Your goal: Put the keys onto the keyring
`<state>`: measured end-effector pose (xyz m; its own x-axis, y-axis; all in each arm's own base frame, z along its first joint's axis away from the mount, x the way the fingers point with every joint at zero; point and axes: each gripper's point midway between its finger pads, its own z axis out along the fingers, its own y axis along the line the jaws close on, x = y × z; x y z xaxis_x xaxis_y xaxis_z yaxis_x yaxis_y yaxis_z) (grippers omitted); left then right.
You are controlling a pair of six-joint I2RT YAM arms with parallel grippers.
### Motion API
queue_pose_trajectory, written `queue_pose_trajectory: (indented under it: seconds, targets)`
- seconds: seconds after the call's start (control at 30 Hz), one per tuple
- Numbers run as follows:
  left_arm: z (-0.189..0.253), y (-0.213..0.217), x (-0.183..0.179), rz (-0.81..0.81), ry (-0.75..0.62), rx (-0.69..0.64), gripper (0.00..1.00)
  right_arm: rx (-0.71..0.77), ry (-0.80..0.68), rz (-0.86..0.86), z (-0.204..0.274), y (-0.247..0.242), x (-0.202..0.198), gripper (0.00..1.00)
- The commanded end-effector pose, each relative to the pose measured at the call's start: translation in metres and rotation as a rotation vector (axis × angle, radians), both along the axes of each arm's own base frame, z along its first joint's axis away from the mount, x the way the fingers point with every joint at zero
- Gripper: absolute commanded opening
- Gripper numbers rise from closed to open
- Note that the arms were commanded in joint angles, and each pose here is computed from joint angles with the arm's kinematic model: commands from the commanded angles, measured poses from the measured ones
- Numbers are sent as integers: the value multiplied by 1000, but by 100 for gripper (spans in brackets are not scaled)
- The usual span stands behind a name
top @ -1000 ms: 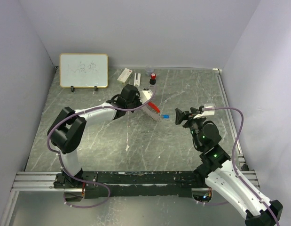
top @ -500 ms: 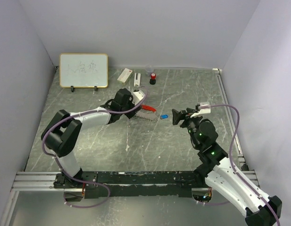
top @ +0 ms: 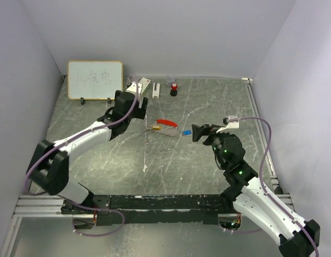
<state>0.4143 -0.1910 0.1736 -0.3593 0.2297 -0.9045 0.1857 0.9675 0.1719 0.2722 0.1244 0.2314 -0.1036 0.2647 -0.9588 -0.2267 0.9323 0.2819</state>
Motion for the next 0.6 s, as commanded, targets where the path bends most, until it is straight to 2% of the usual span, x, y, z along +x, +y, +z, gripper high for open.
queue_pose_trajectory:
  seconds: [0.0, 0.13, 0.43, 0.57]
  targets:
    - [56, -16, -25, -68, -81, -270, 100, 112, 56, -108, 1, -15, -1, 100]
    - [92, -15, -44, -109, -152, -377, 100, 149, 123, -205, -10, -34, -9, 100]
    - [125, 5, -70, -91, -202, -420, 100, 309, 226, -432, -18, -62, -15, 100]
    - [138, 6, -76, -106, -214, -440, 100, 288, 289, -484, -22, -67, -18, 96]
